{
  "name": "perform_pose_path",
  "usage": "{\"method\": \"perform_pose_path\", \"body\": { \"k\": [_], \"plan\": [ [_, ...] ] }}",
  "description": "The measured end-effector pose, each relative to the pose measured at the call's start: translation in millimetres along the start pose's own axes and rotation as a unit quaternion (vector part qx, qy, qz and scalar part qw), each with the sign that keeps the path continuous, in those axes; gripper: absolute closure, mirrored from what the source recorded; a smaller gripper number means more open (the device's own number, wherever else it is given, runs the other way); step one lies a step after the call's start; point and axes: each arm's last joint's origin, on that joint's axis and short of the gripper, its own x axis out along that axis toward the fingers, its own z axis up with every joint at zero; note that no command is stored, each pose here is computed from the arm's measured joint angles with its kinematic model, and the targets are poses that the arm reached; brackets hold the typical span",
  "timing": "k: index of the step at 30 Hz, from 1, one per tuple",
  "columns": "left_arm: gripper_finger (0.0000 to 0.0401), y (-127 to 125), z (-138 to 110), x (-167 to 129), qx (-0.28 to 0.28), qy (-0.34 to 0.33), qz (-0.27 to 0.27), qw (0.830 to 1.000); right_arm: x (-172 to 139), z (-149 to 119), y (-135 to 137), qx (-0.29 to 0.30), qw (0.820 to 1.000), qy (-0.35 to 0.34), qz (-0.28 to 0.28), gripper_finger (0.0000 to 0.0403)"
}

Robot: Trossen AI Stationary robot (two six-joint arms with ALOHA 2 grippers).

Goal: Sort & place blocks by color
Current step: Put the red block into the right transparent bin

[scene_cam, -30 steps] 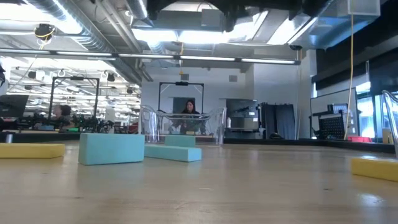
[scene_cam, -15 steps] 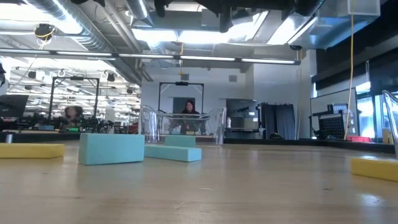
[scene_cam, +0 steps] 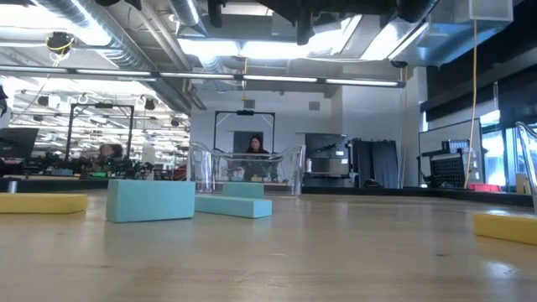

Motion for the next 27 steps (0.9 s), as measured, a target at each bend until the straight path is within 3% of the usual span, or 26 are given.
{"method": "perform_pose_path", "body": {
  "k": [6,10,15,19,27],
  "plan": [
    [0.0307,6.6,11.9,-10.1,0.007,-0.002,0.026,1.000,-10.9,11.8,1.2,-0.001,0.999,-0.001,-0.042,0.0176],
    [0.0307,7.8,21.7,-20.9,0.014,0.000,0.040,0.999,-27.2,22.2,-1.3,0.000,0.997,0.033,-0.073,0.0141],
    [0.0307,4.5,27.4,-28.1,0.022,0.001,0.040,0.999,-46.3,36.3,-0.9,0.001,0.995,0.049,-0.089,0.0132],
    [0.0307,4.2,24.4,-25.9,0.008,0.007,0.037,0.999,-47.8,38.9,2.1,0.017,0.997,0.051,-0.053,0.0131],
    [0.0307,1.6,-1.7,-0.3,-0.027,0.019,-0.015,0.999,-25.9,15.7,-0.4,0.049,0.996,0.072,-0.021,0.0130]
  ]
}}
